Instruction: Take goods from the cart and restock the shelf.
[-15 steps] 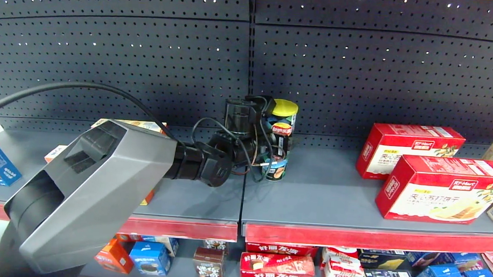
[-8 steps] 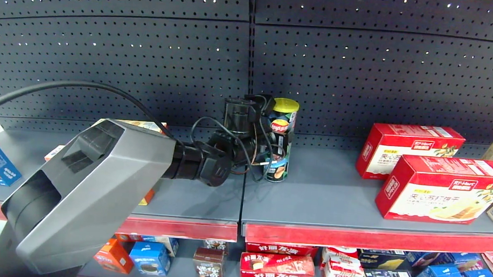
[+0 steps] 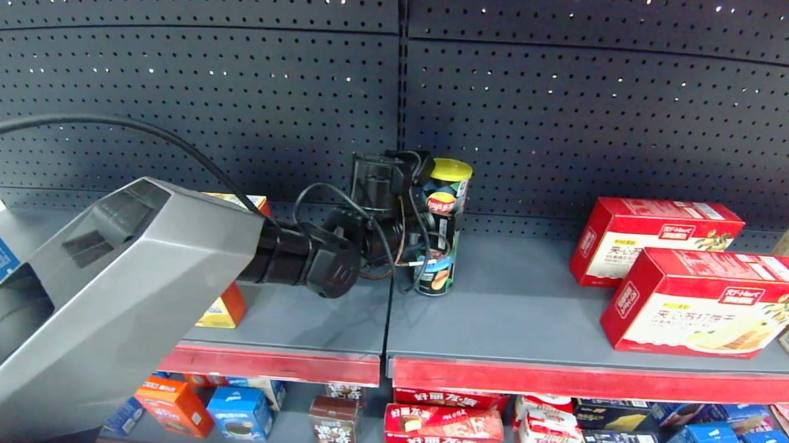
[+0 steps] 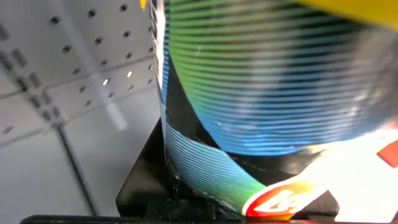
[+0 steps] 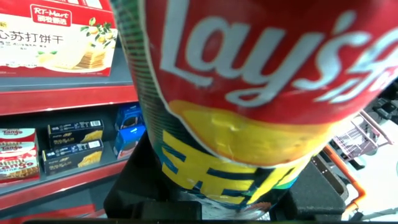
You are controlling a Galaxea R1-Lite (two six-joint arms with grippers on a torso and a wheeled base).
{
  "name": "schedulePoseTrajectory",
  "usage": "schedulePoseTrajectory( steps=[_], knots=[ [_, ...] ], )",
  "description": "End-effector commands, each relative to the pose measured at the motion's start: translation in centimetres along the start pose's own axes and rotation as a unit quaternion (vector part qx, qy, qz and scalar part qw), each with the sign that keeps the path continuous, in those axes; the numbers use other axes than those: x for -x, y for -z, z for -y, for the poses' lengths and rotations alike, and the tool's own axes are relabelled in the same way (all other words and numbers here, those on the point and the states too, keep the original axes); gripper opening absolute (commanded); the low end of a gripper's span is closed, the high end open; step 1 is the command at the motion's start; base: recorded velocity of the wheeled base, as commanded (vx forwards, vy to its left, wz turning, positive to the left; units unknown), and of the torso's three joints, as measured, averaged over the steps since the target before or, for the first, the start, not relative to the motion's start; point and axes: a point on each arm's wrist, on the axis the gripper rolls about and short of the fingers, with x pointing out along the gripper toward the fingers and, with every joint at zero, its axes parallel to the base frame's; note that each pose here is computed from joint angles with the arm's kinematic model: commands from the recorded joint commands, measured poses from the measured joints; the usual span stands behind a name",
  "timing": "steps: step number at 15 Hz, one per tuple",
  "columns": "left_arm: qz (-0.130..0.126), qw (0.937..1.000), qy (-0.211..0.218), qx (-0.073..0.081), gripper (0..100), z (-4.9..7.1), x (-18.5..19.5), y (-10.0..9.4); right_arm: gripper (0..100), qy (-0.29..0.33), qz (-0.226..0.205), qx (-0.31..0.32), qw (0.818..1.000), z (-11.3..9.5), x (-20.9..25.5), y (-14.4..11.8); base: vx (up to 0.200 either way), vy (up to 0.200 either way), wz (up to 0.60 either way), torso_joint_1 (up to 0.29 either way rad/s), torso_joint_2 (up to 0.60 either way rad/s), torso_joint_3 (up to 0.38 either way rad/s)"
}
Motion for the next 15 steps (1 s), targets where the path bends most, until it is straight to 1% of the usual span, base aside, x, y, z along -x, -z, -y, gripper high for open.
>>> schedulePoseTrajectory(
  steps=[1,3,5,6,8,9,10,11,15],
  knots=[
    [0.010,0.9999,0.001,-0.002,0,0.5,2.2,-1.8,0,0.001,0.002,0.000,1.000,0.0,0.1,0.1,0.000,0.000,0.00,0.000,0.00,0.000],
    [0.002,1.0000,0.002,-0.001,0,1.0,3.7,-2.0,0,0.002,0.008,-0.003,1.000,0.1,0.4,0.2,0.000,0.000,0.00,0.000,0.00,0.000],
    [-0.001,1.0000,0.003,-0.002,0,1.5,4.5,-2.2,0,0.000,0.011,-0.004,1.000,0.1,0.8,0.5,0.000,0.000,0.00,0.000,0.00,0.000],
    [-0.001,1.0000,0.000,-0.002,0,2.3,4.9,-2.3,0,-0.001,0.011,-0.005,1.000,0.2,1.2,0.7,0.000,0.000,0.00,0.000,0.00,0.000],
    [-0.014,0.9999,-0.006,-0.003,0,3.4,5.8,-2.4,0,0.001,0.017,-0.007,1.000,0.2,1.5,0.9,0.000,0.000,0.00,0.000,0.00,0.000],
    [-0.014,0.9999,-0.005,-0.004,0,3.5,5.9,-2.4,0,0.000,0.018,-0.007,1.000,0.2,1.5,0.9,0.000,0.000,0.00,0.000,0.00,0.000],
    [-0.018,0.9998,-0.009,-0.005,0,4.1,6.8,-2.5,0,0.000,0.020,-0.007,1.000,0.3,1.6,0.9,0.000,0.000,0.00,0.000,0.00,0.000],
    [-0.019,0.9998,-0.010,-0.005,0,4.1,7.1,-2.5,0,0.000,0.022,-0.008,1.000,0.3,1.6,1.0,0.000,0.000,0.00,0.000,0.00,0.000],
    [-0.041,0.9990,-0.017,-0.003,0,4.0,8.9,-1.6,0,-0.001,0.034,-0.012,0.999,0.4,2.2,1.3,0.000,0.000,0.00,0.000,0.00,0.000]
  ],
)
